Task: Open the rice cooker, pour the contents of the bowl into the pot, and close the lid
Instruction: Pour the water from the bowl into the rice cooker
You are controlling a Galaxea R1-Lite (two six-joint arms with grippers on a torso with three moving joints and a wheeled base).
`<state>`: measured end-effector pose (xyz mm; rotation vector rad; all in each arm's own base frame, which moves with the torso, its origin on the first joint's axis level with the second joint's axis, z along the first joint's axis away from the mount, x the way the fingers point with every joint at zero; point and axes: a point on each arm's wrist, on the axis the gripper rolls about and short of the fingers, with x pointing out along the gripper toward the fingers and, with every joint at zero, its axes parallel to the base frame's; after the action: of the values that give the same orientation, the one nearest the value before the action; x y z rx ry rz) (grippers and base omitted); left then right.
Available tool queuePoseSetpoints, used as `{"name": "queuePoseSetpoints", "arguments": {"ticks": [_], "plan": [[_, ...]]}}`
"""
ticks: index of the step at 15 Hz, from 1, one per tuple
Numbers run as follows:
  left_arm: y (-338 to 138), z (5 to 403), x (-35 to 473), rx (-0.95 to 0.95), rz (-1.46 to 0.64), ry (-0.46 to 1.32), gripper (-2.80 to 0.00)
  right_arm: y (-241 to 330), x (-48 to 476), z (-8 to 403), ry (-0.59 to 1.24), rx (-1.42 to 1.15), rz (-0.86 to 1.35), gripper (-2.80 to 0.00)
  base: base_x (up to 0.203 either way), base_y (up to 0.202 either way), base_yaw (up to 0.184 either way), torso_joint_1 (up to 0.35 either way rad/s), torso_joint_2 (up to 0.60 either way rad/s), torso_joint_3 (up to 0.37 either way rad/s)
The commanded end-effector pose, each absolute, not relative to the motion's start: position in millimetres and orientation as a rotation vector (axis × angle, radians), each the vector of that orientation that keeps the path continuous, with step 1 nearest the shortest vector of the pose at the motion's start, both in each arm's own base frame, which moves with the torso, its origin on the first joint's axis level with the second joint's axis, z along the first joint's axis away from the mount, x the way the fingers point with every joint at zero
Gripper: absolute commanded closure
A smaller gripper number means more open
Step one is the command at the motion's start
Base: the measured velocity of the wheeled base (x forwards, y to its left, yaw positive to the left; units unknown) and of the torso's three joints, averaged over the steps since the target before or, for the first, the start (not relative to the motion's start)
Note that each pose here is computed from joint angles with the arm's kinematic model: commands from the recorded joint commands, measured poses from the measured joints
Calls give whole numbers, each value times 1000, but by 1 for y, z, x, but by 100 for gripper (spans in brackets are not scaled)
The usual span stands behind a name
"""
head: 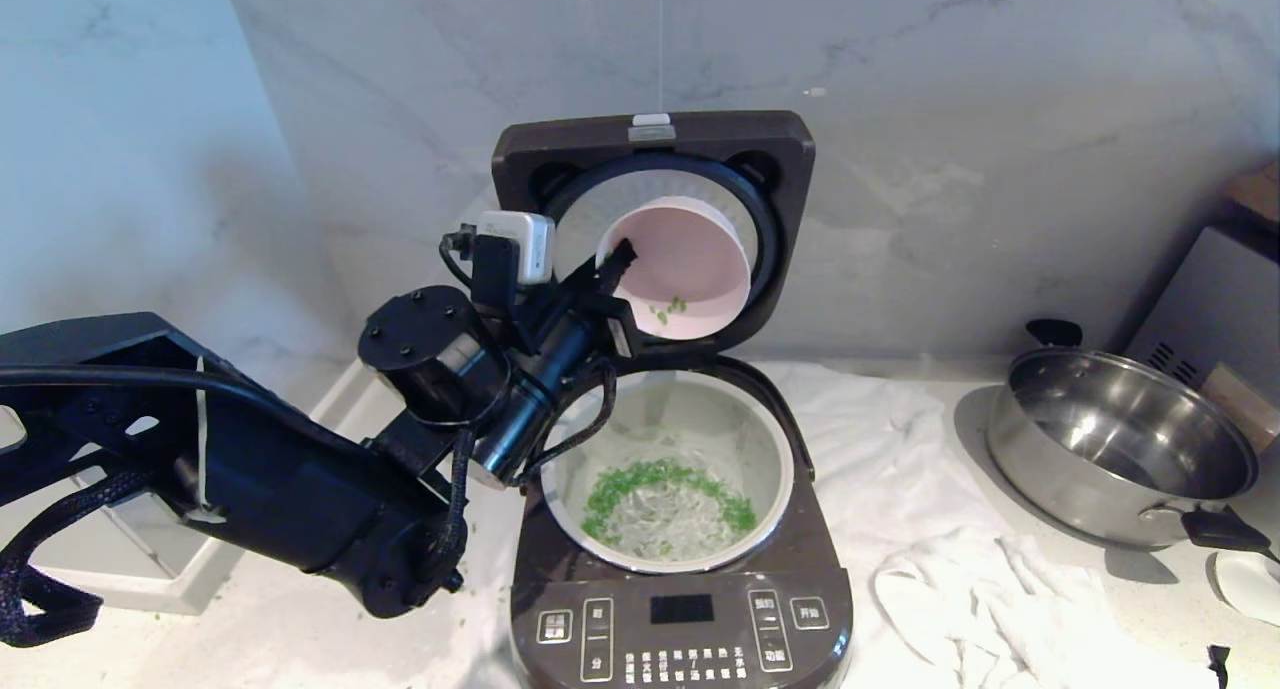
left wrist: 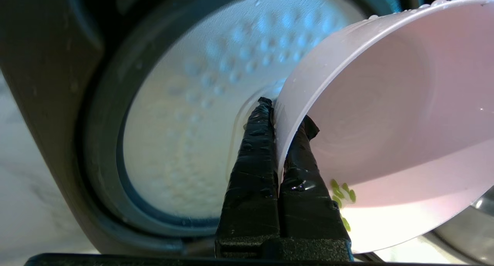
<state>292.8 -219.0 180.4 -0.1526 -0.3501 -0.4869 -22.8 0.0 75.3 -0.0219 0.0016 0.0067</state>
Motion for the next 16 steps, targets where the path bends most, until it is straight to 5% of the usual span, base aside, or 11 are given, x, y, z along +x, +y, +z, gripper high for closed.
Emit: {"name": "queuePoseSetpoints", "arguments": {"ticks": [1, 6, 12, 16], "plan": [[-221, 175, 300, -125, -471, -356, 0, 0, -23, 75, 3, -22, 8, 0, 0, 0, 0, 0, 0, 0], [-229, 169, 300, -53, -470, -361, 0, 0, -23, 75, 3, -23, 8, 0, 0, 0, 0, 0, 0, 0], [-217, 212, 285, -84, -461, -477, 0, 0, -23, 75, 3, -22, 8, 0, 0, 0, 0, 0, 0, 0], [-203, 212, 272, -62, -501, -391, 0, 0, -23, 75, 3, -22, 8, 0, 0, 0, 0, 0, 0, 0]]}}
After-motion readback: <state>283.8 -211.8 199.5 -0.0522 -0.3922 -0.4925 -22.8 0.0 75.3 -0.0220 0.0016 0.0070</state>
